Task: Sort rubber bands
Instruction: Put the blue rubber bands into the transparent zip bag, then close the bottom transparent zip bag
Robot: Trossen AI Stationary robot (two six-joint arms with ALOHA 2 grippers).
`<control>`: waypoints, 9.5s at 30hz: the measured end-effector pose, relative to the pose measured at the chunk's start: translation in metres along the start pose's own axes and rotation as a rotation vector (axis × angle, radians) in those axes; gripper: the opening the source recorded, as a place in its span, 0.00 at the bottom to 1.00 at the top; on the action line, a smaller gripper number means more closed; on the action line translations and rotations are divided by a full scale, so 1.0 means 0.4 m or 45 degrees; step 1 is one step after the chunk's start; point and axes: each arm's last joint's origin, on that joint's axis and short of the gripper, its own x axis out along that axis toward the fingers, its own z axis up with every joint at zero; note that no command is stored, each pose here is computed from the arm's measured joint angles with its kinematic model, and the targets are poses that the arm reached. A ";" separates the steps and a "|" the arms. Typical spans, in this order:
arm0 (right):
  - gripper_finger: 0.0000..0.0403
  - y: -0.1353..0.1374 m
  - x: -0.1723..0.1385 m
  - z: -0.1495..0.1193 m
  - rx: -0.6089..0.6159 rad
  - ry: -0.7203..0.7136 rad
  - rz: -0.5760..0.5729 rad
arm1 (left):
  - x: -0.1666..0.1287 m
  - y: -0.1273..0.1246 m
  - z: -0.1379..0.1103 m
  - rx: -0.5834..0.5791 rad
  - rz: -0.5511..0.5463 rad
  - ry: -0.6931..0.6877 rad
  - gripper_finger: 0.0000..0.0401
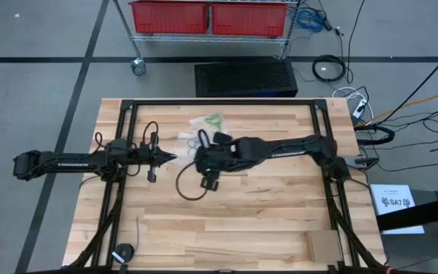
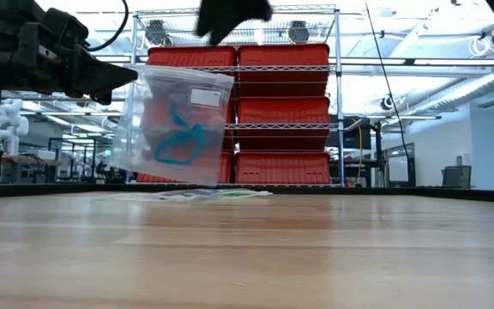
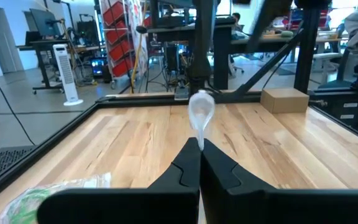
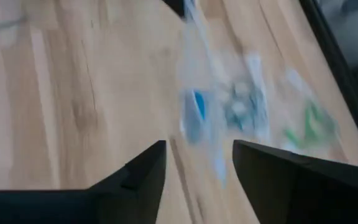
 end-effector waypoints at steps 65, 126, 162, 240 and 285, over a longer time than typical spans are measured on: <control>0.49 0.022 0.392 -0.387 -0.830 -0.277 0.034 | 0.035 0.005 -0.047 -0.362 0.092 0.358 0.41; 0.00 0.082 0.191 -0.070 -0.408 -0.055 -0.053 | 0.270 -0.151 0.126 -0.385 0.187 0.869 0.41; 0.38 0.060 0.037 -0.165 -0.368 0.127 -0.032 | 0.234 -0.246 0.129 -0.084 0.001 0.904 0.00; 0.00 0.191 0.109 -0.325 -0.252 -0.765 -0.307 | 0.225 -0.241 0.184 -0.117 -0.069 0.702 0.09; 0.15 0.152 0.041 -0.273 -0.138 -0.691 -0.057 | 0.257 -0.216 0.225 -0.072 -0.071 0.452 0.01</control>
